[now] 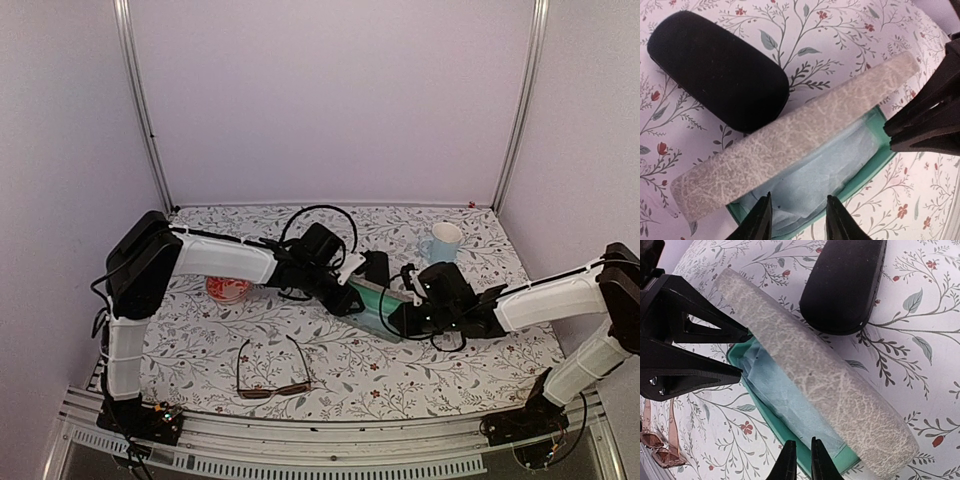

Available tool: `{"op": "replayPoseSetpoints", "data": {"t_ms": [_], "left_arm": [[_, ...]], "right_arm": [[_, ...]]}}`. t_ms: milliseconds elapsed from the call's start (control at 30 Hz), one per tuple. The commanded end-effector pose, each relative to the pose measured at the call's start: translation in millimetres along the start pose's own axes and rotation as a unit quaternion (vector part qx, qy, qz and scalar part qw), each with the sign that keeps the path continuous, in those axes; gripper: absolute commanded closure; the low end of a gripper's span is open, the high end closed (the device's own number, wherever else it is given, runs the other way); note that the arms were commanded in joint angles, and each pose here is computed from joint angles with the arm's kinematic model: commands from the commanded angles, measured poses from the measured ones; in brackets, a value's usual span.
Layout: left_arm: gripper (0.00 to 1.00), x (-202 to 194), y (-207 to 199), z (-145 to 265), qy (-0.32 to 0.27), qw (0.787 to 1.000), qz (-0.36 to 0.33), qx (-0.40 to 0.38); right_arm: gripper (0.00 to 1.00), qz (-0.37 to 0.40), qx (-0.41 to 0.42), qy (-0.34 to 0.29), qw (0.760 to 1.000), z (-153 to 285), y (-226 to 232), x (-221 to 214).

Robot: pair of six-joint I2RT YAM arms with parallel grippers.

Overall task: Organize the sunglasses
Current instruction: Smooth out the folded cleaning cloth near the sunglasses case, then pick up the sunglasses from the center of the board.

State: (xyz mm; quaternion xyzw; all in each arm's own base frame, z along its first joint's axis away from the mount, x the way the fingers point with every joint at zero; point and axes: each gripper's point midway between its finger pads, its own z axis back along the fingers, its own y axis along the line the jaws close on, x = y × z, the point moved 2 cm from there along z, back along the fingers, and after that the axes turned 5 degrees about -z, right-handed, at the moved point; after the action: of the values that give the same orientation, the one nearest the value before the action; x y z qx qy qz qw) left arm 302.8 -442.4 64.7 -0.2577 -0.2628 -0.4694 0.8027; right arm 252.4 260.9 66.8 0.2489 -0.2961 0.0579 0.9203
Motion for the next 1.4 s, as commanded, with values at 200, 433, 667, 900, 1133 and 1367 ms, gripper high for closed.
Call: {"op": "replayPoseSetpoints", "data": {"t_ms": [200, 433, 667, 900, 1133, 1367], "left_arm": [[0.61, 21, 1, 40, -0.049, 0.999, 0.005, 0.003], [0.50, 21, 26, 89, -0.080, 0.993, 0.035, 0.078], [0.42, 7, 54, 126, -0.105, 0.983, 0.084, 0.127], [0.39, -3, 60, 142, -0.120, 0.978, 0.105, 0.137], [0.32, -31, 47, 149, -0.100, 0.979, 0.124, 0.126], [0.30, -86, 29, 165, -0.053, 0.971, 0.168, 0.159]], "right_arm": [[0.85, 0.012, 0.044, -0.013, 0.999, 22, 13, 2], [0.82, 0.032, 0.045, -0.026, 0.998, 42, 22, 18], [0.67, 0.035, 0.019, -0.058, 0.998, 57, 21, 51], [0.58, 0.029, -0.009, -0.069, 0.997, 50, 9, 82], [0.45, 0.046, 0.011, -0.050, 0.998, 42, 17, 80], [0.32, 0.085, 0.072, -0.042, 0.993, 54, 49, 63]]}}
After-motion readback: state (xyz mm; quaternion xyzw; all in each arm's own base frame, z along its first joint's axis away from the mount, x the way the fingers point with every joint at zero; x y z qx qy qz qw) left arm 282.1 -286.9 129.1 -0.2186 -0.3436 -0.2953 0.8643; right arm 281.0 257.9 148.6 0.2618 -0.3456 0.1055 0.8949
